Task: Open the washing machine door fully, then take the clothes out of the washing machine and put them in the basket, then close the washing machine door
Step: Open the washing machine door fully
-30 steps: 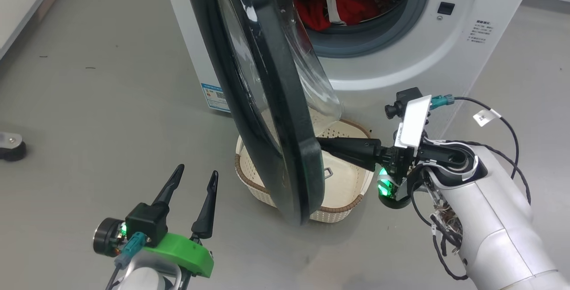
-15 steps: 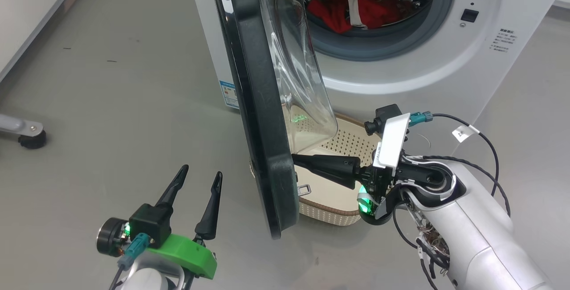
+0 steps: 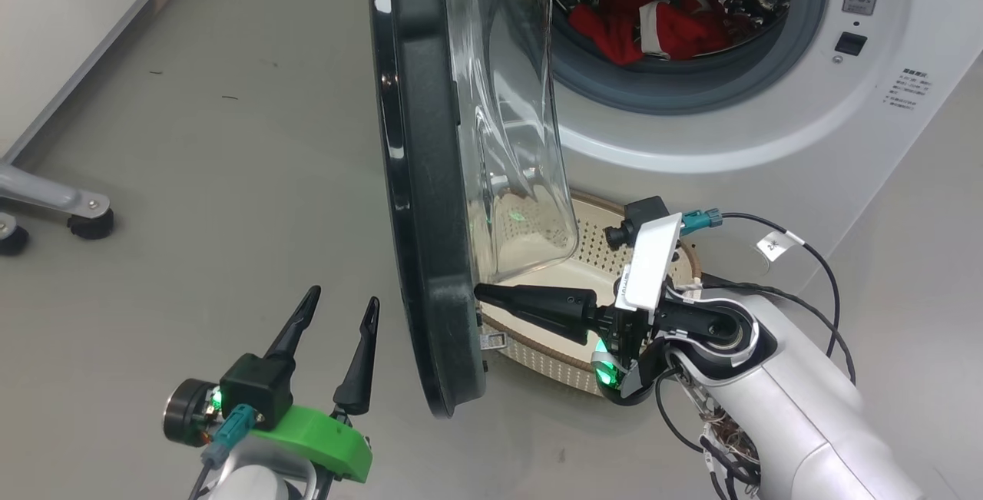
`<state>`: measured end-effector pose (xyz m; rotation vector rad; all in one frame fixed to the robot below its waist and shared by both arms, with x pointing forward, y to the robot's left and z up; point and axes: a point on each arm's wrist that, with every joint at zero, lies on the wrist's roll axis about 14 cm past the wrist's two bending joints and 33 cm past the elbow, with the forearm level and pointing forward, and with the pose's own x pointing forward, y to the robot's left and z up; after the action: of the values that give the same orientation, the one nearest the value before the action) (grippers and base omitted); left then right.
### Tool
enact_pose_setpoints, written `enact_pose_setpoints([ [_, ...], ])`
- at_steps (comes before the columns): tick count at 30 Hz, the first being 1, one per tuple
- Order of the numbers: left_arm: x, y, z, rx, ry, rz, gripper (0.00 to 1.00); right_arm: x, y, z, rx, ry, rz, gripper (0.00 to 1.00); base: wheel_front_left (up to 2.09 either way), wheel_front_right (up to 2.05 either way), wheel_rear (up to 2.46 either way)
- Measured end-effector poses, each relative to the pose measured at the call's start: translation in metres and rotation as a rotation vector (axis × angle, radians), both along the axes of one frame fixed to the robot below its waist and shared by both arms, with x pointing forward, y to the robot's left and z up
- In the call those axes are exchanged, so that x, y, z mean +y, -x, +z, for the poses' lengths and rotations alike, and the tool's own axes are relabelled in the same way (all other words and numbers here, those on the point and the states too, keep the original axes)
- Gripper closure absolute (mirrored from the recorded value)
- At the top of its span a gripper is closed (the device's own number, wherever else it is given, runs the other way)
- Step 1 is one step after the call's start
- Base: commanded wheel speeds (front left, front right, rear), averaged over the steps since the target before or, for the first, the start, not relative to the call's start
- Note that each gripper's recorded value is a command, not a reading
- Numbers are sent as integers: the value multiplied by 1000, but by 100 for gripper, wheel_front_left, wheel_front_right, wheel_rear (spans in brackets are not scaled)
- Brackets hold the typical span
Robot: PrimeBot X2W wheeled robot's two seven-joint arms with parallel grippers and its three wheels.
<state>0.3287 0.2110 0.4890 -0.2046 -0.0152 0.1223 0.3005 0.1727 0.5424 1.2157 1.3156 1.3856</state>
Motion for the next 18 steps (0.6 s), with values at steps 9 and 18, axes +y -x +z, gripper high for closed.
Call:
enact_pose_setpoints([
  [9, 3, 5, -2, 6, 2, 19, 0, 4, 1, 4, 7, -15, -27, 100, 0, 0, 0],
  [18, 5, 4, -1, 3, 6, 29, 0, -8, -27, 10, 63, -65, -204, 100, 0, 0, 0],
])
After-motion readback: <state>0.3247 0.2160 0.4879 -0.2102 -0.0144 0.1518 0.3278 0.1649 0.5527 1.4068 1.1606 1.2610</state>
